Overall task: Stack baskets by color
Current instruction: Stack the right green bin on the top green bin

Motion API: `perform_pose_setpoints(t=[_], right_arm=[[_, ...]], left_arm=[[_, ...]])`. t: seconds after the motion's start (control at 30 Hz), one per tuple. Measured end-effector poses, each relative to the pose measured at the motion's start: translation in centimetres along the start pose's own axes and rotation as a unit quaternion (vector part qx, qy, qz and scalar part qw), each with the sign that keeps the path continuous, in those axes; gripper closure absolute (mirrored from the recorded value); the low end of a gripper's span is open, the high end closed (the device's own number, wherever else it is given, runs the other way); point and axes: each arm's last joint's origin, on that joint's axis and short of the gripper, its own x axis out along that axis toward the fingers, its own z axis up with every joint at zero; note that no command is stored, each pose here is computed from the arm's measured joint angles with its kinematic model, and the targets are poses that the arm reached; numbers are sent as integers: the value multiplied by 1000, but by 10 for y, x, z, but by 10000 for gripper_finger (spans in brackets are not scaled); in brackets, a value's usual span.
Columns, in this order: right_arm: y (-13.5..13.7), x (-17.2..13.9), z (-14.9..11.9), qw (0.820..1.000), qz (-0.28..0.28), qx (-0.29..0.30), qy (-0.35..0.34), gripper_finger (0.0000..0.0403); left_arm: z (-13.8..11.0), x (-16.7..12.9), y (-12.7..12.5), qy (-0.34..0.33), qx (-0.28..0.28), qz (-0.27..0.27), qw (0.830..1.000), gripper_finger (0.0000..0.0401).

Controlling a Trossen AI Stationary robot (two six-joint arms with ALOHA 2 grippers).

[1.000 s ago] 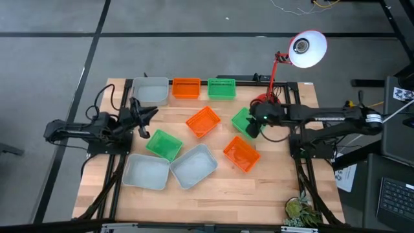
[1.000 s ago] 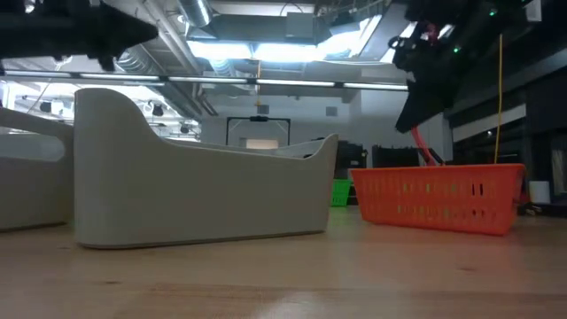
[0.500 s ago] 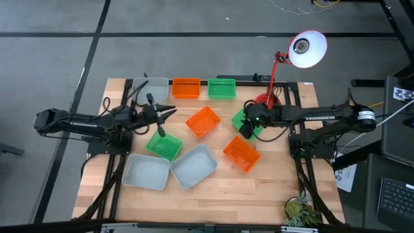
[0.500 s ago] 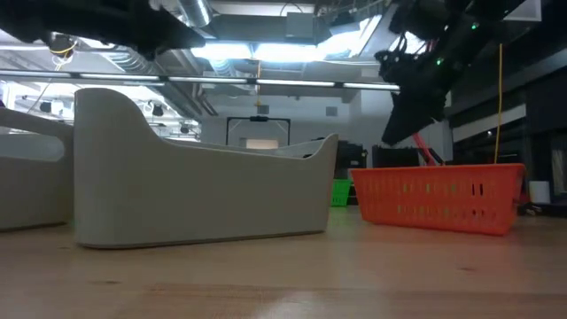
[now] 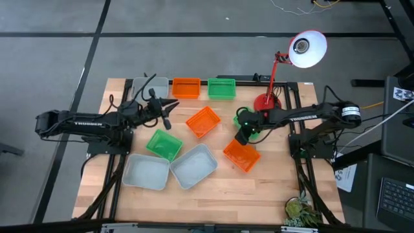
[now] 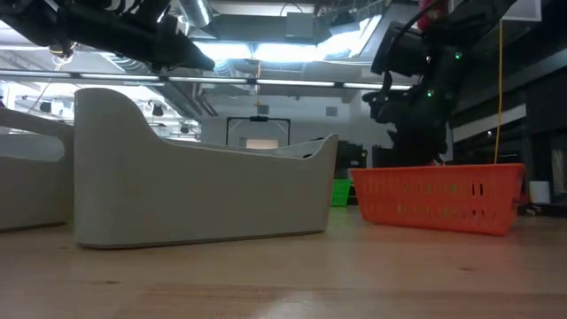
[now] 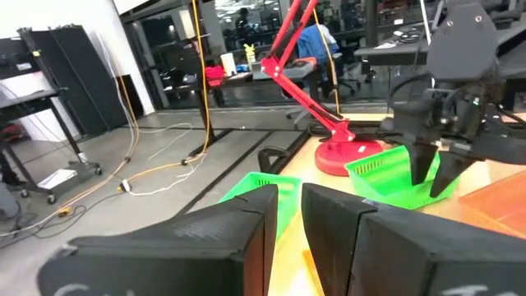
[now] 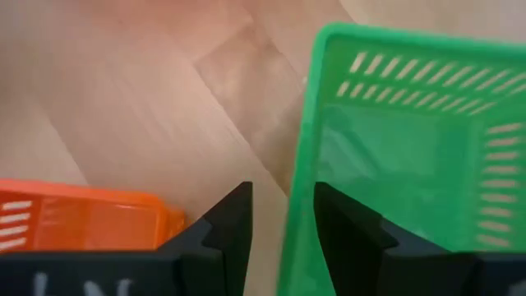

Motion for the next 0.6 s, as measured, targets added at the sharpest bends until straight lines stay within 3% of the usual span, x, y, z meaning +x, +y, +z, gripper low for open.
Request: perform_pose_setpoints(t=[0.37,0.6], right_arm=[[0,4,-1,1000,-5,0,7,284],[0,4,-1,1000,-7,-5,4,386]], left_arm=[[0,0,1,1,0,1,1000,348],[0,0,1,1,0,1,1000,348]])
